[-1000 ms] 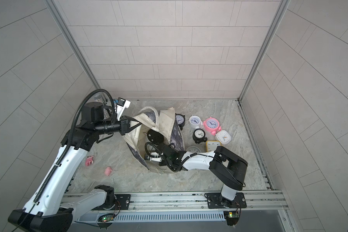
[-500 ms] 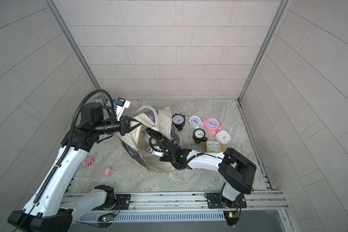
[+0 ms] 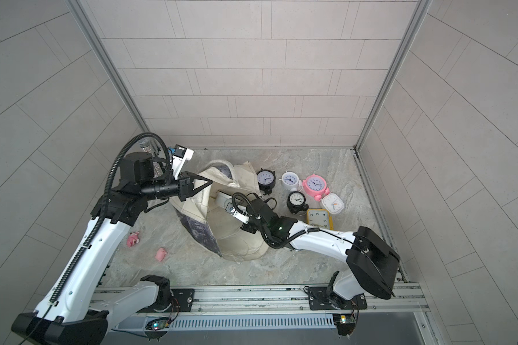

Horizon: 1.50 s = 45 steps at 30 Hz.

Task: Take the alarm clock out of the canvas bag
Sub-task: Pick up the alarm from the canvas bag, then place the alarm at the center of the board.

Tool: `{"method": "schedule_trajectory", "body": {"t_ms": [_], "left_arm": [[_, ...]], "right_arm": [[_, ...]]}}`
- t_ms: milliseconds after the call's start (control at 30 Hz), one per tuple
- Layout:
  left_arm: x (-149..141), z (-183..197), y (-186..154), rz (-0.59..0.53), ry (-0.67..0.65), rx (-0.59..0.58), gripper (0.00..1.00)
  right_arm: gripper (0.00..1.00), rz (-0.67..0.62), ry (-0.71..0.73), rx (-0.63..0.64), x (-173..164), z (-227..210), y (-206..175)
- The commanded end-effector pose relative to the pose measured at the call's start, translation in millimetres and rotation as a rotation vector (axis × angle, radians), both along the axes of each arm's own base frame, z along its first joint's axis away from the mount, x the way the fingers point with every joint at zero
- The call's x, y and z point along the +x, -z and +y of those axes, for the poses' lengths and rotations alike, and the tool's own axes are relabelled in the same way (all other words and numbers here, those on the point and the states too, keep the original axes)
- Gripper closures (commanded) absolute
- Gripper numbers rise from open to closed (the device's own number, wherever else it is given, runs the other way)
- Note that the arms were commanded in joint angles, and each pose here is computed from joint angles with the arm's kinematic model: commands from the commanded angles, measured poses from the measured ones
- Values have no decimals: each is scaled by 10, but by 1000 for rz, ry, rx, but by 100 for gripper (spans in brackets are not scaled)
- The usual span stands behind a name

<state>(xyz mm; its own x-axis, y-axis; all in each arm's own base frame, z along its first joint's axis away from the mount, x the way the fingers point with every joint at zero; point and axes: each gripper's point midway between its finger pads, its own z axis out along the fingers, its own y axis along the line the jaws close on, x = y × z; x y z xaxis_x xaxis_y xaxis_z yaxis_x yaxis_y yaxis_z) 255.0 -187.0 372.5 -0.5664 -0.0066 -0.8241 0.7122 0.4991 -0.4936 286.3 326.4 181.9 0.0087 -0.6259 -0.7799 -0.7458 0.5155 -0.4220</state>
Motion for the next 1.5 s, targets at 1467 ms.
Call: {"method": "schedule_trajectory", "body": {"t_ms": [1467], "left_arm": [[1041, 491, 16, 112, -502, 74, 100]], "right_arm": [[100, -34, 56, 270, -357, -479, -1876]]}}
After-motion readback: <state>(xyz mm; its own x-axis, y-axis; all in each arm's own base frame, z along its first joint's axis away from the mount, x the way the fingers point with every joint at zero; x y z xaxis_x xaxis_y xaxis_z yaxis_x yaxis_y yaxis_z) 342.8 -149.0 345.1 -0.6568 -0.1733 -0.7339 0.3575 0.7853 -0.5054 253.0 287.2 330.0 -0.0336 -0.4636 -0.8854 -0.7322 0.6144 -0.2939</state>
